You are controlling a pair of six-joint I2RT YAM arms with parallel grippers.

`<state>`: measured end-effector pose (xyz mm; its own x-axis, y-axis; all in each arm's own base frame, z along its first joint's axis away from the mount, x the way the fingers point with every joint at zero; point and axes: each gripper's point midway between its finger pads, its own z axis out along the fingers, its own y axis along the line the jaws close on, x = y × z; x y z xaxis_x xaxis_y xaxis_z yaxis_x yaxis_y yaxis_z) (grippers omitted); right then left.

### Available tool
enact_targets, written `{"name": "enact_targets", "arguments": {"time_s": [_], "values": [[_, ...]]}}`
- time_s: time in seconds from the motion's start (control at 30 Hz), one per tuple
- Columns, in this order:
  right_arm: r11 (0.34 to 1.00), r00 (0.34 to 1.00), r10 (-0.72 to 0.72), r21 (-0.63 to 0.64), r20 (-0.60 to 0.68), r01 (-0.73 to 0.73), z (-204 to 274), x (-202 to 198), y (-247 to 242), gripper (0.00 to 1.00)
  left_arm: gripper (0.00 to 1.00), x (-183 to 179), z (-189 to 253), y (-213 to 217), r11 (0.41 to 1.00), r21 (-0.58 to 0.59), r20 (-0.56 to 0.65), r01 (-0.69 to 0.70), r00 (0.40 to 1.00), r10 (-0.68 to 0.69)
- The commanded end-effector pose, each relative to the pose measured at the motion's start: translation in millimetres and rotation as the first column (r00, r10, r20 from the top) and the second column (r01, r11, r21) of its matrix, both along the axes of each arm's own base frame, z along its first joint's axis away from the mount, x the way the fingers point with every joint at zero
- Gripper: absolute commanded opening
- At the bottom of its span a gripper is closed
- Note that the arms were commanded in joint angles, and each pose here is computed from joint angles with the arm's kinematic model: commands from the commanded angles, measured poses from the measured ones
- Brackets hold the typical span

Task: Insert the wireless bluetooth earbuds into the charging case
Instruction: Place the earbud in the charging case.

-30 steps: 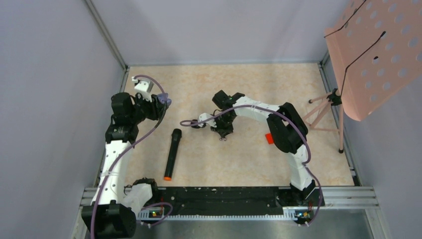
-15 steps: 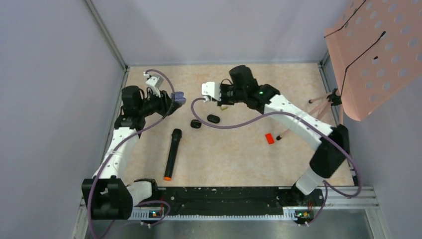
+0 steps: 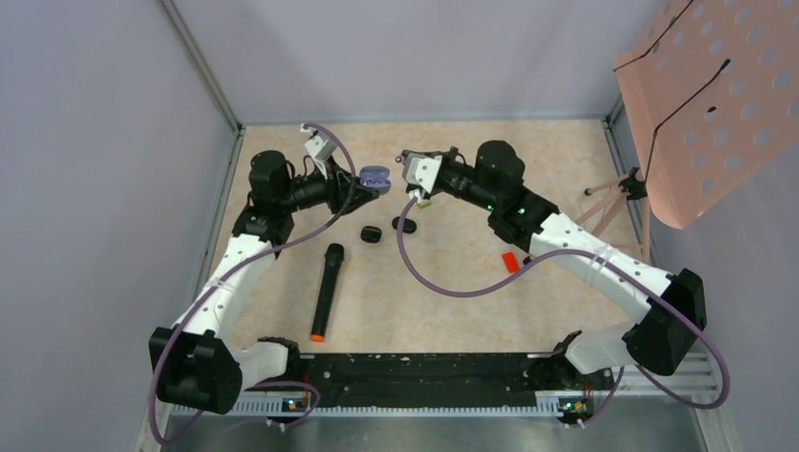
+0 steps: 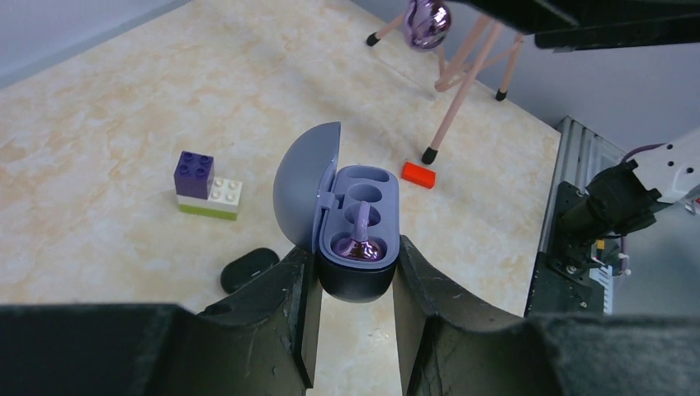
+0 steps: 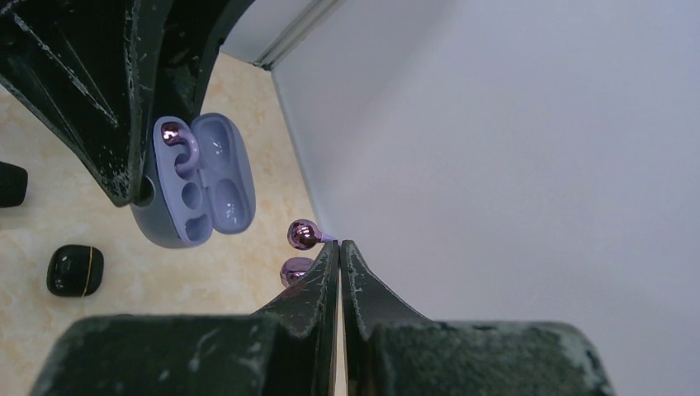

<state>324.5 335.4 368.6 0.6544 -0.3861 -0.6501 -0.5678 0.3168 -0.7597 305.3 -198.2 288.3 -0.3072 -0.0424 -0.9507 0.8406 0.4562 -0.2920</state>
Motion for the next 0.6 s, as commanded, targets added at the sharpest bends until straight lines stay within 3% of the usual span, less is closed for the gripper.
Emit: {"name": "enact_targets", "arguments": {"time_s": [0.0,0.57], "values": [[0.991,0.992,0.036,0.123,0.122,-0.051,46,-15,13,0.00,0.00,-10,47,-13,0.996,-0.040,0.131,0.076,0.989,-0.070],[0.991,0.980,0.090,0.081,0.177,-0.105,32,-37,31,0.00,0.00,-19,77,-19,0.988,-0.117,0.127,0.105,0.988,-0.090]]}}
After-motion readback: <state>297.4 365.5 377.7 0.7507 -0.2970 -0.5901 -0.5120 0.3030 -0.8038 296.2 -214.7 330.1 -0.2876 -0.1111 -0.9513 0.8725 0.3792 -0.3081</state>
